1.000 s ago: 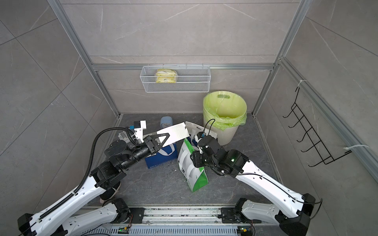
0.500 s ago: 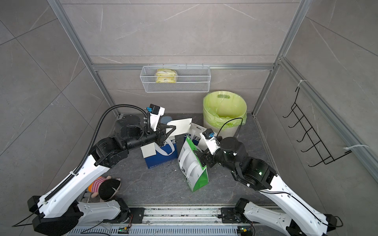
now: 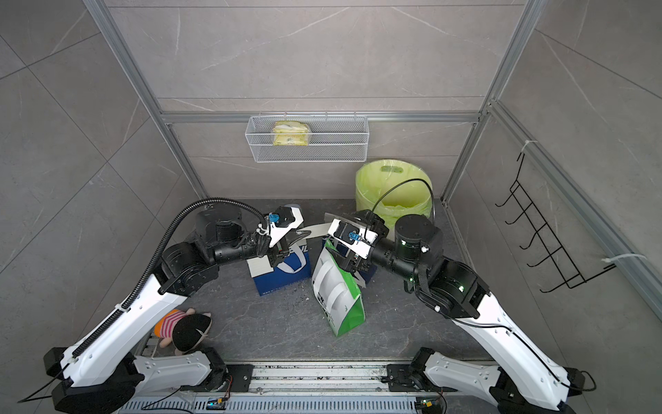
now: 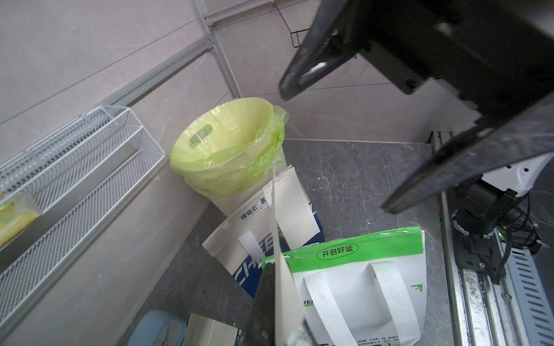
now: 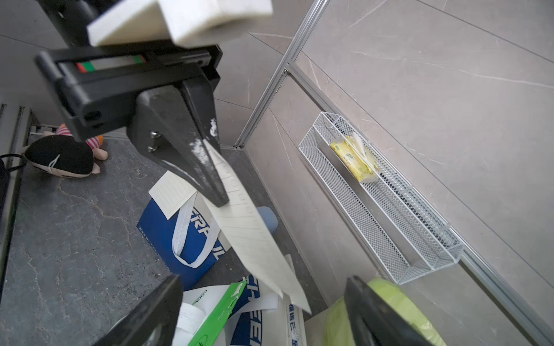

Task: Shred takeout receipts and throw away
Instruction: Shred the takeout receipt.

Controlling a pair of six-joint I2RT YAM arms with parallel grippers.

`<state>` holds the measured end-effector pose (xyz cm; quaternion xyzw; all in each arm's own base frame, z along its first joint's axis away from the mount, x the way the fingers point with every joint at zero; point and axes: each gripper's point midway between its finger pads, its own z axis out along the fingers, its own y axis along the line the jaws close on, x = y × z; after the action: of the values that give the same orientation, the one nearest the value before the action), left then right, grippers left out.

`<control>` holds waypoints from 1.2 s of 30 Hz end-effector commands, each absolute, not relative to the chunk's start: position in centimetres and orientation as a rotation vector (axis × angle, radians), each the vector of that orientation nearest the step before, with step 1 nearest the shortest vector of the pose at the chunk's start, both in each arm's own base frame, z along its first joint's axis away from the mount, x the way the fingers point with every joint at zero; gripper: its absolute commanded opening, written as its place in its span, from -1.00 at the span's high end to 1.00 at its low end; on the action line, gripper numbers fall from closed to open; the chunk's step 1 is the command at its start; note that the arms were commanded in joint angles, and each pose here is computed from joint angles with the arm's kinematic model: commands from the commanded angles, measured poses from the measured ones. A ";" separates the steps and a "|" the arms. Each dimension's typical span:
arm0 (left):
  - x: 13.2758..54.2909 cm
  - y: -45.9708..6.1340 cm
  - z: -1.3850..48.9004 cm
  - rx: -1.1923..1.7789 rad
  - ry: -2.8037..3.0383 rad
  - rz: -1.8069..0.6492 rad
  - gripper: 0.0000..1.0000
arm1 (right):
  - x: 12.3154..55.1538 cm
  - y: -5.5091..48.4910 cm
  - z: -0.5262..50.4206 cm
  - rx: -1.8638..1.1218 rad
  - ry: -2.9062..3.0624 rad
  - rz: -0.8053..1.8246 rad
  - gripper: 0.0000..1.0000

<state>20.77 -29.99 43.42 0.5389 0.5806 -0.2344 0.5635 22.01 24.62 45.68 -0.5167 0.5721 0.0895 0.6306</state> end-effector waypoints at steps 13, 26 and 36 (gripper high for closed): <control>18.5 -30.7 48.0 1.302 1.080 -0.583 1.00 | 24.0 24.6 46.7 -1.236 1.289 0.438 0.03; 18.6 -30.6 48.5 1.290 1.071 -0.572 1.00 | 22.9 25.0 47.1 -1.291 1.261 0.495 0.69; 19.7 -30.6 47.9 1.243 1.117 -0.553 0.39 | 22.0 24.6 47.4 -1.297 1.256 0.499 1.00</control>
<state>19.86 -31.08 46.14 0.5634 0.5015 -0.2431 0.6099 22.91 25.05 46.75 -0.5555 0.5447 0.2099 0.5922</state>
